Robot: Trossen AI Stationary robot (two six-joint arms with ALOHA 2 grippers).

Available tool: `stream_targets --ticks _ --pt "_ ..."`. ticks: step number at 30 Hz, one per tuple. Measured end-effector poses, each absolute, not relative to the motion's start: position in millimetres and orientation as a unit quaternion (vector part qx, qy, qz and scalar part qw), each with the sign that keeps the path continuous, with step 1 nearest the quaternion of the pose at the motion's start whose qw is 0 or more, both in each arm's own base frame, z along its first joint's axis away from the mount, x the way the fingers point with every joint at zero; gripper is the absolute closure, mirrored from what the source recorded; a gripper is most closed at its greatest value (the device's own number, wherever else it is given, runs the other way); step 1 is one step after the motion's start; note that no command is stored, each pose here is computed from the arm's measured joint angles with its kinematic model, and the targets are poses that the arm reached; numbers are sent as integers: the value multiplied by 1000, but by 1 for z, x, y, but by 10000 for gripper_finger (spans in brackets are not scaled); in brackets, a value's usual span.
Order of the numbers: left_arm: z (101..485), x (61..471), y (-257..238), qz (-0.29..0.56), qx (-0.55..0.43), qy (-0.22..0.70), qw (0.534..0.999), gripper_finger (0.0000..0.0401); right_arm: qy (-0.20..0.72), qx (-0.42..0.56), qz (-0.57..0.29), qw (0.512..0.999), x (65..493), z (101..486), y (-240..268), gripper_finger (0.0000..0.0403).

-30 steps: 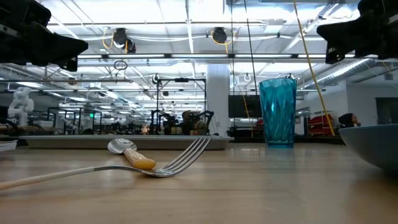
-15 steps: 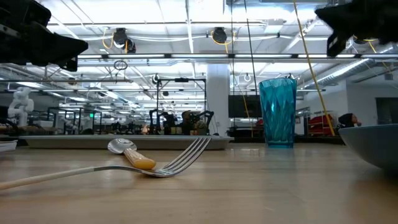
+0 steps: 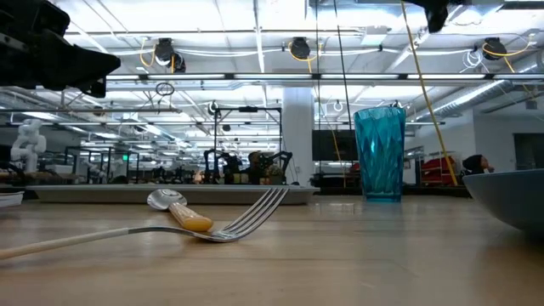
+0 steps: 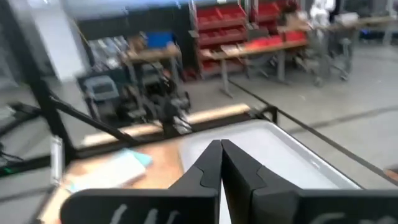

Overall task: Pick and place plate/cup/fork/spoon on tray
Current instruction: Put the blue cup on the top right of the light blue tray

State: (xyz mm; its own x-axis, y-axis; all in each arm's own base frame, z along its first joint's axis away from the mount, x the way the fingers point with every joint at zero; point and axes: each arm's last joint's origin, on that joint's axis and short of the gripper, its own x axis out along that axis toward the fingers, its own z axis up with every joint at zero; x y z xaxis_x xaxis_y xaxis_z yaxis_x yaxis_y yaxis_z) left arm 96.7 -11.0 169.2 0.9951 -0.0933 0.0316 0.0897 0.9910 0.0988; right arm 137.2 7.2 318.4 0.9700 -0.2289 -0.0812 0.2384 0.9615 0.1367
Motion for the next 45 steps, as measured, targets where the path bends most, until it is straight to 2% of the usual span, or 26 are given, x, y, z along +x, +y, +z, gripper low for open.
stream_targets --ticks 6,12,18,22,26,32,36,45 --pt "172 97 -11 -45 48 -33 997 368 112 51 -144 982 159 347 9 403" --pt "174 97 -11 -45 45 -43 997 368 127 57 -155 978 179 362 11 403" --pt "182 96 -11 -43 -2 -83 996 368 157 52 -162 973 198 354 13 403" --pt "184 95 -11 -49 -78 -87 992 368 171 62 -166 969 206 348 14 403" --pt "190 95 -10 -36 -95 -121 987 368 184 64 -168 966 213 343 15 403" --pt "198 97 -9 -21 -72 -158 985 368 207 46 -165 963 214 338 15 403" --pt "207 102 -8 12 -39 -150 988 368 218 22 -163 962 214 336 15 403" --pt "268 128 -11 21 9 -85 996 368 235 4 -197 952 221 329 10 403"
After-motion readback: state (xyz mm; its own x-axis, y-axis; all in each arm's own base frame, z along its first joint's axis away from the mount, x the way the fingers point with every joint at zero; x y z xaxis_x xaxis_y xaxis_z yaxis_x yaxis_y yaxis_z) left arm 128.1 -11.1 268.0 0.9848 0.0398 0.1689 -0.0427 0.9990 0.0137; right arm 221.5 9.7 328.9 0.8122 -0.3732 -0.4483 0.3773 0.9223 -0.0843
